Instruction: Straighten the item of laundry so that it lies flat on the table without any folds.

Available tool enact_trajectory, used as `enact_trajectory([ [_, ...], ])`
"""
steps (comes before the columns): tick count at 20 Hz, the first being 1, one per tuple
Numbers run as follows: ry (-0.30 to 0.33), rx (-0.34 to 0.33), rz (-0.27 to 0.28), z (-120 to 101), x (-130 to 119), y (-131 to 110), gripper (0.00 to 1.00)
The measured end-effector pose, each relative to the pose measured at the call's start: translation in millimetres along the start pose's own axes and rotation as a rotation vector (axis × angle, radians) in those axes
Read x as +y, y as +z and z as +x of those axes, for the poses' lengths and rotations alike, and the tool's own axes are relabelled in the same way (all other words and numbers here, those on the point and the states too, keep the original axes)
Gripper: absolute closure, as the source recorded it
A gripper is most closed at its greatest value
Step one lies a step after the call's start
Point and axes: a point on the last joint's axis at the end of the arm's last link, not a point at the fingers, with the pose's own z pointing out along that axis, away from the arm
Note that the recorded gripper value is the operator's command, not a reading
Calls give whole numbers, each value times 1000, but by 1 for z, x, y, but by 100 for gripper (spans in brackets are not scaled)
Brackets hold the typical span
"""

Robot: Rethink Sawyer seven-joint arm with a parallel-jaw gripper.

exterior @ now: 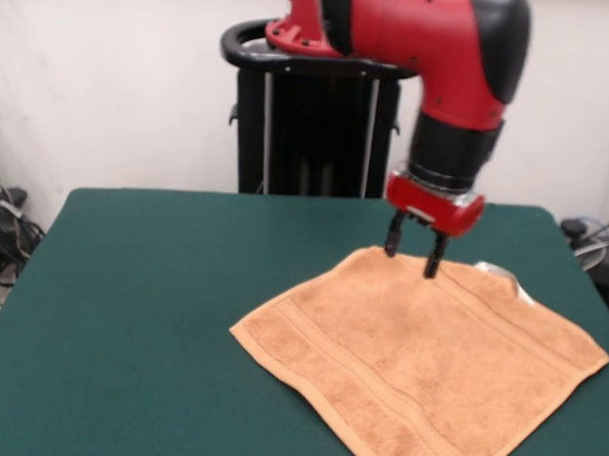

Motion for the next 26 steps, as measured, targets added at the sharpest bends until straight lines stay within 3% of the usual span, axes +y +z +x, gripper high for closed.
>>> enact_trajectory([
  [4,-68,-11,4,34,21,-6,0],
  [8,-76,5,1,54,31,-8,0],
  [14,-42,8,1,53,33,-6,0],
  [26,15,-34,25,59,28,25,0],
])
